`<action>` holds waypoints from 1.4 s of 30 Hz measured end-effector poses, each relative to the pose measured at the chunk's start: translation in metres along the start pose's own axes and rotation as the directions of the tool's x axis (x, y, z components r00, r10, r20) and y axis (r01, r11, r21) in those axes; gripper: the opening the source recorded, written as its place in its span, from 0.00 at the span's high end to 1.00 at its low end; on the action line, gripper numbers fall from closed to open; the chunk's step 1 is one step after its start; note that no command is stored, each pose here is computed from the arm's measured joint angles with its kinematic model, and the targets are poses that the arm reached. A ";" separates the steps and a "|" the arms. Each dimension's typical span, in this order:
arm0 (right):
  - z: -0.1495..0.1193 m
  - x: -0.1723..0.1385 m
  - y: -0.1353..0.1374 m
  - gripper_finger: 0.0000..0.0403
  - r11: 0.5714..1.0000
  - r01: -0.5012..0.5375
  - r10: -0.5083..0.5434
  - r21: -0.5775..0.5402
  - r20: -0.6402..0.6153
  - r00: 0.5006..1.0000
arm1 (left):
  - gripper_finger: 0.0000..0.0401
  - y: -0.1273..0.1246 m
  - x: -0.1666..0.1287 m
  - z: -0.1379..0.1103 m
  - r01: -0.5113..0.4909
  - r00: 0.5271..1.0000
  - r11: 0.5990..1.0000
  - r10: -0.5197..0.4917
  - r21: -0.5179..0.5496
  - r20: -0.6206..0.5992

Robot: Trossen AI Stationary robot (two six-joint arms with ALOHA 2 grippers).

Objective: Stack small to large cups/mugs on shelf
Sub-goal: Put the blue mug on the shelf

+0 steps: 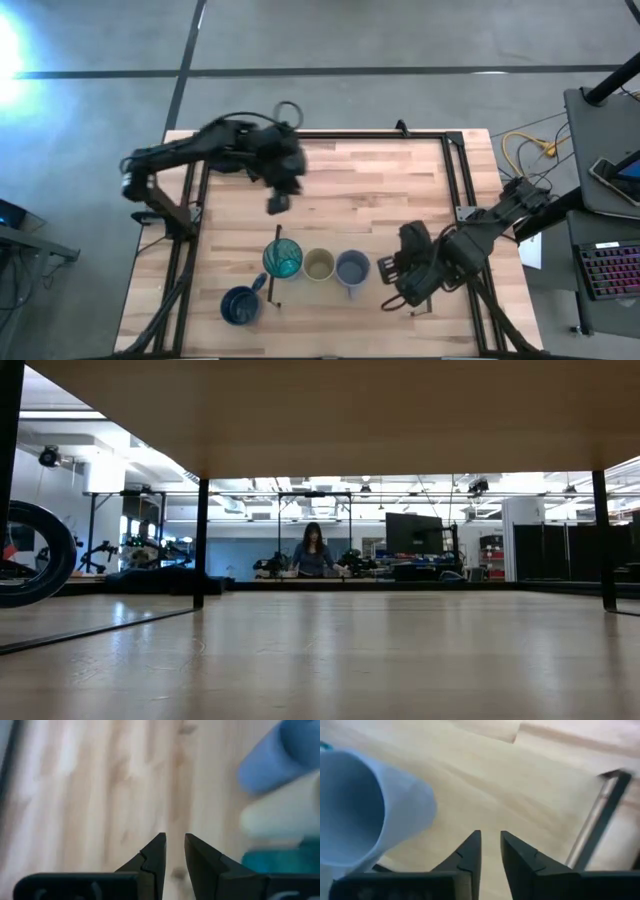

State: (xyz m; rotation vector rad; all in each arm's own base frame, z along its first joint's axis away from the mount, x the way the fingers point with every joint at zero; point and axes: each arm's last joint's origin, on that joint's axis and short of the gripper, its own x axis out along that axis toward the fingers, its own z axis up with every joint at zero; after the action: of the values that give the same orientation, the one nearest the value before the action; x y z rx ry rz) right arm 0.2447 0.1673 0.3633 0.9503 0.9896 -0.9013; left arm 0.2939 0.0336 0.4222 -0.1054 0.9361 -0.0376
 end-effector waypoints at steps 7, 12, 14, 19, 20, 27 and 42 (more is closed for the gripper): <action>0.013 -0.013 -0.009 0.70 0.998 -0.061 0.064 -0.033 0.097 0.993 | 0.86 -0.013 -0.043 -0.069 -0.045 0.999 0.975 0.038 -0.218 -0.038; 0.020 -0.014 -0.015 0.61 0.997 -0.065 0.070 -0.038 0.120 0.990 | 0.86 -0.018 -0.049 -0.134 -0.063 0.998 0.879 0.054 -0.473 -0.034; 0.022 -0.014 -0.016 0.59 0.997 -0.064 0.068 -0.034 0.122 0.990 | 0.86 -0.020 -0.046 -0.159 -0.059 0.998 0.814 0.047 -0.577 -0.036; 0.027 -0.012 -0.015 0.57 0.997 -0.054 0.060 -0.050 0.126 0.990 | 0.86 -0.030 -0.027 -0.203 0.022 0.997 0.725 -0.063 -0.689 -0.034; 0.027 -0.012 -0.015 0.57 0.997 -0.053 0.059 -0.053 0.127 0.990 | 0.86 -0.033 -0.022 -0.210 0.035 0.995 0.727 -0.090 -0.686 -0.044; 0.030 -0.012 -0.015 0.57 0.996 -0.046 0.056 -0.076 0.129 0.990 | 0.86 -0.054 0.019 -0.239 0.051 0.969 0.820 -0.179 -0.571 -0.171; 0.029 -0.011 -0.015 0.57 0.996 -0.040 0.047 -0.077 0.096 0.994 | 0.71 -0.107 0.068 -0.246 0.139 0.915 0.925 -0.256 -0.353 -0.311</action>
State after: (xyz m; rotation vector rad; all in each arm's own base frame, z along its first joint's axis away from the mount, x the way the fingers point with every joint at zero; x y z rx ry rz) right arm 0.2352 0.1376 0.3778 0.8536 0.9102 -0.8602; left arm 0.1373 -0.0965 0.2346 -0.5166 1.2849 -0.0950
